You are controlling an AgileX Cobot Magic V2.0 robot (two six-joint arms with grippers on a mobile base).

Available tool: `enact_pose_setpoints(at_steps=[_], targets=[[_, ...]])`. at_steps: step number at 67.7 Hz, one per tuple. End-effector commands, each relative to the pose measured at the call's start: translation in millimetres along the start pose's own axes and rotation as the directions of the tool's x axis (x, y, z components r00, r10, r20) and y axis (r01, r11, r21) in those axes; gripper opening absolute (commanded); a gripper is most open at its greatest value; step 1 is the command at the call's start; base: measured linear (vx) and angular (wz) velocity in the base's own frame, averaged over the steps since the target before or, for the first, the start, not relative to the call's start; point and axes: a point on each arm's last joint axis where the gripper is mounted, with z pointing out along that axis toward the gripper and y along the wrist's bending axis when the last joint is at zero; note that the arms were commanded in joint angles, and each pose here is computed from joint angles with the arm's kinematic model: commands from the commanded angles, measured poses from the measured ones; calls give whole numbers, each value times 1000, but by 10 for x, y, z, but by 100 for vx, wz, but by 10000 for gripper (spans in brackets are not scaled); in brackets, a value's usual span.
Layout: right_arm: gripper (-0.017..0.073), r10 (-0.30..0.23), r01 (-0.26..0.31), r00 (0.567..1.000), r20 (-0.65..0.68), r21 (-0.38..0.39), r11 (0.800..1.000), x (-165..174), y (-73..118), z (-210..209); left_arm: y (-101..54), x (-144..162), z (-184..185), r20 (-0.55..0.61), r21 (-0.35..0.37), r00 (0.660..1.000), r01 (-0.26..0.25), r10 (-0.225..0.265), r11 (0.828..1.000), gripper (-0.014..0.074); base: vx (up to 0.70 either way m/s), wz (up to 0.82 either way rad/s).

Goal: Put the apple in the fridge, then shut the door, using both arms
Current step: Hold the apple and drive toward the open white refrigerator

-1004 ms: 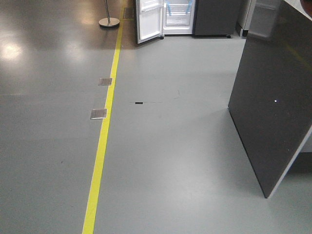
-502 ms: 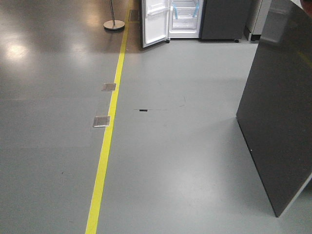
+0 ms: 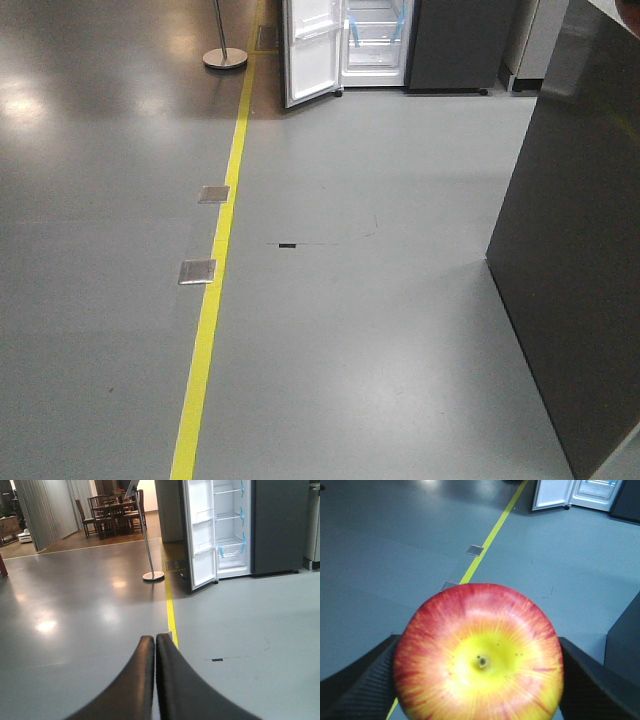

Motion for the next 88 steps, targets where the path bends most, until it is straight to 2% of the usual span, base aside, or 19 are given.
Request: enact_pose_setpoints(at_steps=[1, 88], targets=[[91, -14, 12, 993, 119, 18, 1000, -116, 40, -143, -15, -23, -7, 69, 16, 998, 6, -7, 1000, -8, 25, -7], [91, -14, 12, 993, 119, 18, 1000, -116, 40, -143, -15, -23, -7, 69, 16, 998, 6, -7, 1000, -8, 28, -2]])
